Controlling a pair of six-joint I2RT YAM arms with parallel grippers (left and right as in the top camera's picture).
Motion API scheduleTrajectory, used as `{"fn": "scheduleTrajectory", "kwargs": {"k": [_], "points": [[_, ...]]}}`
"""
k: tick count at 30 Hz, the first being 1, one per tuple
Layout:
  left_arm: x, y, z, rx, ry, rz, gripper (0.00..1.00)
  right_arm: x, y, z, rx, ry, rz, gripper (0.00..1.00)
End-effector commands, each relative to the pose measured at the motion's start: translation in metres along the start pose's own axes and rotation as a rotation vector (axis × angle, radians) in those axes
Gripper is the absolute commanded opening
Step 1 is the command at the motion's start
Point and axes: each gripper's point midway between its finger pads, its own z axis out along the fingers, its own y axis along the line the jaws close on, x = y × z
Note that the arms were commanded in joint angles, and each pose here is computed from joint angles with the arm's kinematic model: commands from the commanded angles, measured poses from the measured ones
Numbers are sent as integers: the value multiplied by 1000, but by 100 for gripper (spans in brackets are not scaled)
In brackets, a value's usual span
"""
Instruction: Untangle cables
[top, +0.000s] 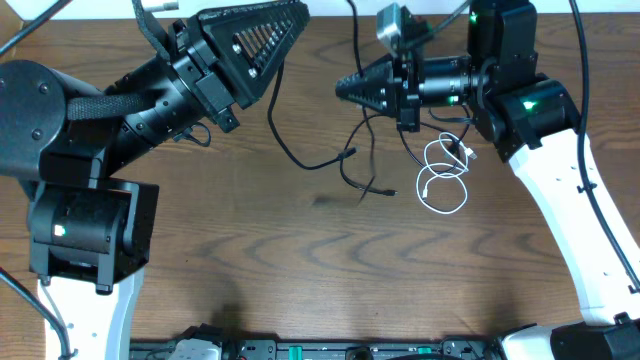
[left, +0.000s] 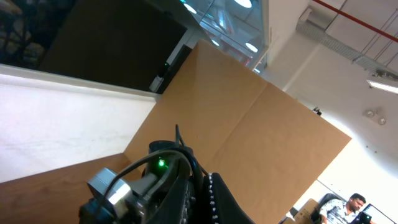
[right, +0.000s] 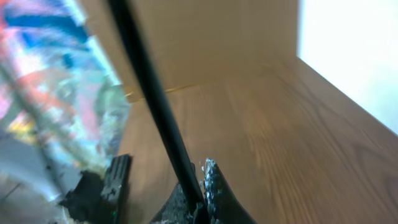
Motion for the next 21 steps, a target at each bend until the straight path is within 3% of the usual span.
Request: {"fn": "scheduleTrajectory", "kwargs": {"k": [1,6,10,11,16,21], "points": [[-1,-5,-2,11,6,39,8,2,-41,-11,220,-9,213,1],[12,18,2,-46,53,54,9,-12,-59,-32,378,-64,310,1],[24,44,8,-93,103,29,17,-34,-64,-62,530,-83,333,1],[27,51,10,-104,114,13,24,-41,-64,-74,578,-88,338,1],[41,89,21,-157,167,-77,38,-79,-58,-143,791,-155,332,1],[59,125,29,-210,220,-169,42,-103,-54,-213,963,-249,312,1]]}}
